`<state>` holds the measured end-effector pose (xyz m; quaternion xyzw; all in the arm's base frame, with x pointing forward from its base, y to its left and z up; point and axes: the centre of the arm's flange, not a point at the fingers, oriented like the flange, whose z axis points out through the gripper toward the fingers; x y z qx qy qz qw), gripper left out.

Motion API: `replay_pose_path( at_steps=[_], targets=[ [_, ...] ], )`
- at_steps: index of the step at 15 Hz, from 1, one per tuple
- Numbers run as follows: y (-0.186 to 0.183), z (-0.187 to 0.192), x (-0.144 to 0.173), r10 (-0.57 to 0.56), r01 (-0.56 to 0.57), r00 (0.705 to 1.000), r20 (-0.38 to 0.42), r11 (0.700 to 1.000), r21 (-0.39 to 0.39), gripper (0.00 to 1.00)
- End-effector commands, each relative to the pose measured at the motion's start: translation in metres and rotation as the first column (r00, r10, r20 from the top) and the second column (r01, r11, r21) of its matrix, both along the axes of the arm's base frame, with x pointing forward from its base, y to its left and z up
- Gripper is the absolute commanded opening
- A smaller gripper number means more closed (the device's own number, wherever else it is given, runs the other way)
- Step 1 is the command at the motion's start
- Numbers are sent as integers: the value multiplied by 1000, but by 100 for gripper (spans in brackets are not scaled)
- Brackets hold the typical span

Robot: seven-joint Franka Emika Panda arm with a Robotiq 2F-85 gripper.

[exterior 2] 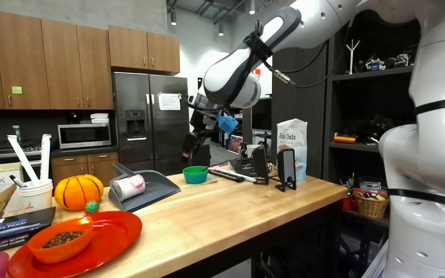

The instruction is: Push the white container on the dustpan

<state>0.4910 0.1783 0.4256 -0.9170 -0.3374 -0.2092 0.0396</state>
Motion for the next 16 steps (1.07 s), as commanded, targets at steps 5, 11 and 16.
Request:
replay_pose_path(
  at_steps=[5, 11, 16],
  targets=[
    [-18, 21, 5, -45, 43, 996, -77, 999, -19, 100],
    [-15, 22, 8, -116, 118, 983, 141, 993, -1, 100],
    [-10, 21, 13, -92, 92, 988, 122, 996, 7, 100]
  ],
)
